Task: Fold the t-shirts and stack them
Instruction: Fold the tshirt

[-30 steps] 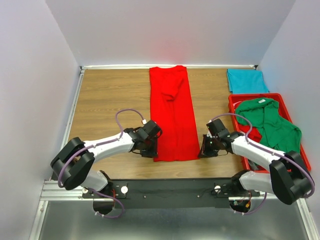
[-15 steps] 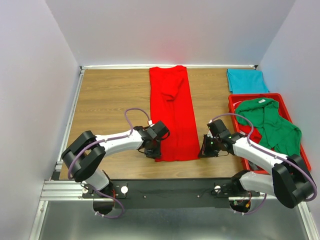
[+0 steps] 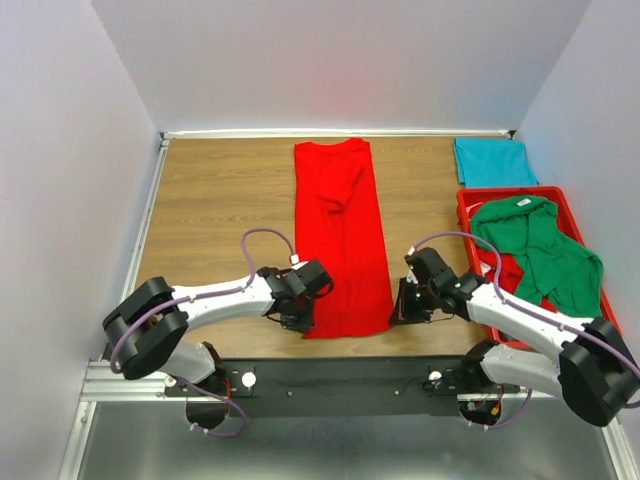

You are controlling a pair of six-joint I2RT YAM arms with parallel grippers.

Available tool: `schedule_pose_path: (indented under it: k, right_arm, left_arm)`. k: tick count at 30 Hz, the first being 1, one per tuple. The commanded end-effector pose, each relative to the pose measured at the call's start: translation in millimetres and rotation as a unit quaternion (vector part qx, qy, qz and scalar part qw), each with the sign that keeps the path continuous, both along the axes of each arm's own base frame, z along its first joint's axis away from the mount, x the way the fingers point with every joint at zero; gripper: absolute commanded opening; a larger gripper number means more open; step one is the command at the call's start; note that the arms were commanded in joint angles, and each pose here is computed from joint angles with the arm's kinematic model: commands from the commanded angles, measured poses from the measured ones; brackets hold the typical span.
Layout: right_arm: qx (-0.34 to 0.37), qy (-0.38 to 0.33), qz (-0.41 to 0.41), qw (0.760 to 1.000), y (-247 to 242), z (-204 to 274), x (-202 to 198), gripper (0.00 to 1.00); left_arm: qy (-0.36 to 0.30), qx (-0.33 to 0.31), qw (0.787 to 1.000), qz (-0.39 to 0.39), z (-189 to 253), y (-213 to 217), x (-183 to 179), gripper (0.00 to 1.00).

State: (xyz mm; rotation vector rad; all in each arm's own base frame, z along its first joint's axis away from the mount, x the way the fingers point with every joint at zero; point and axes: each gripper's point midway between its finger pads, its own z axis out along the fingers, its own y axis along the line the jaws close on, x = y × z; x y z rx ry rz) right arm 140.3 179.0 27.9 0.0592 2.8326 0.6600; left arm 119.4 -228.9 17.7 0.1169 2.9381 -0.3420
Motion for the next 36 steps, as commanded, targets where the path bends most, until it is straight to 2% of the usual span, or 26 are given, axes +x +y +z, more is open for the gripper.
schedule_pose_path:
  k: [1, 3, 6, 8, 10, 15, 16, 20, 24, 27, 36]
  right_arm:
    - [-0.005, -0.012, -0.027, 1.000, -1.2, 13.3, 2.8, 0.01]
    - [-0.023, -0.032, -0.036, 0.999, -2.4, 20.9, 16.9, 0.01]
    - [-0.057, -0.078, -0.044, 0.994, -5.5, 34.4, 47.5, 0.01]
    - [-0.094, -0.118, -0.053, 0.987, -9.4, 47.5, 82.0, 0.01]
    - [-0.104, -0.140, -0.071, 0.982, -10.4, 64.1, 117.9, 0.01]
    - [-0.122, -0.189, -0.075, 0.971, -9.4, 88.4, 182.4, 0.01]
    - [-0.110, -0.207, -0.077, 0.969, -3.2, 100.3, 198.0, 0.01]
    - [-0.115, -0.216, -0.068, 0.967, 4.4, 93.1, 230.4, 0.01]
    - [-0.117, -0.218, -0.070, 0.966, 5.3, 85.6, 249.8, 0.01]
    - [-0.119, -0.218, -0.076, 0.966, -0.3, 81.8, 257.6, 0.01]
    - [-0.128, -0.204, -0.077, 0.967, -9.5, 62.0, 266.6, 0.01]
  left_arm:
    - [-0.009, -0.009, 1.000, 0.001, 16.7, 6.0, -1.6, 0.00]
    - [-0.034, -0.029, 0.999, 0.006, 28.6, 0.6, 16.6, 0.00]
    - [-0.083, -0.061, 0.994, 0.022, 49.7, 2.1, 63.2, 0.00]
    - [-0.129, -0.074, 0.988, 0.040, 66.4, 12.6, 105.2, 0.00]
    - [-0.154, -0.067, 0.983, 0.071, 72.1, 31.4, 138.6, 0.00]
    - [-0.224, -0.063, 0.969, 0.080, 100.4, 47.7, 206.8, 0.00]
    - [-0.225, -0.063, 0.969, 0.081, 95.2, 48.0, 218.3, 0.00]
    - [-0.249, -0.055, 0.962, 0.095, 94.3, 61.8, 260.1, 0.00]
    - [-0.252, -0.045, 0.962, 0.096, 78.6, 66.3, 286.0, 0.00]
    - [-0.254, -0.066, 0.961, 0.084, 81.9, 54.6, 298.1, 0.00]
    - [-0.262, -0.063, 0.959, 0.087, 75.4, 49.9, 319.9, 0.00]
